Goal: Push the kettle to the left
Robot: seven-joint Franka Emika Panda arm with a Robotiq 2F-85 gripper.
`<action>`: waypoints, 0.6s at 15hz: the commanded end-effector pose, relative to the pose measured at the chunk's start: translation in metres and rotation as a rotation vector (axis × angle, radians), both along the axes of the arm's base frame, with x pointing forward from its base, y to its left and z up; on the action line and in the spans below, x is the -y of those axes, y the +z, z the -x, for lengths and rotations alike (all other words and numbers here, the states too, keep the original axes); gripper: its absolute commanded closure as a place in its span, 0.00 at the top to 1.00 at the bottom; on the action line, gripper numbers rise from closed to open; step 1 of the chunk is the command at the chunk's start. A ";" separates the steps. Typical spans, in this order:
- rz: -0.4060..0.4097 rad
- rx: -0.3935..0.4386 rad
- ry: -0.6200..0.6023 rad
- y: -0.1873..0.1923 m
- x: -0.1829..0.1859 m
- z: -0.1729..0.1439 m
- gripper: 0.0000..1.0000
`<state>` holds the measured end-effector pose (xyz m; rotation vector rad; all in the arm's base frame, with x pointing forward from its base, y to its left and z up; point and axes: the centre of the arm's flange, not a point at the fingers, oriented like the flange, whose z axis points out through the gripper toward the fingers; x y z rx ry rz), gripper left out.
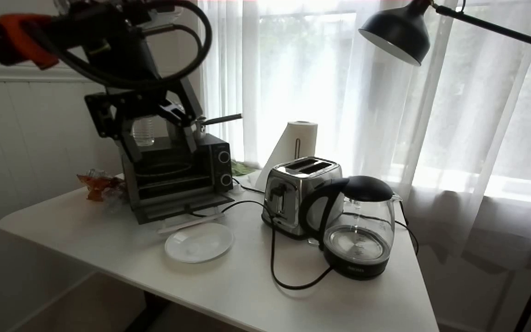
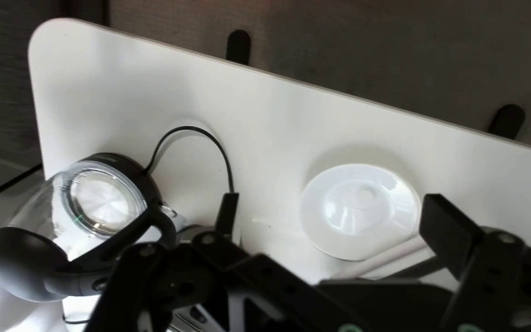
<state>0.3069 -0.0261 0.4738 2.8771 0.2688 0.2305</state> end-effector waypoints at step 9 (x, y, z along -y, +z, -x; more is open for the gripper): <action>0.348 0.004 -0.040 -0.104 0.055 -0.075 0.34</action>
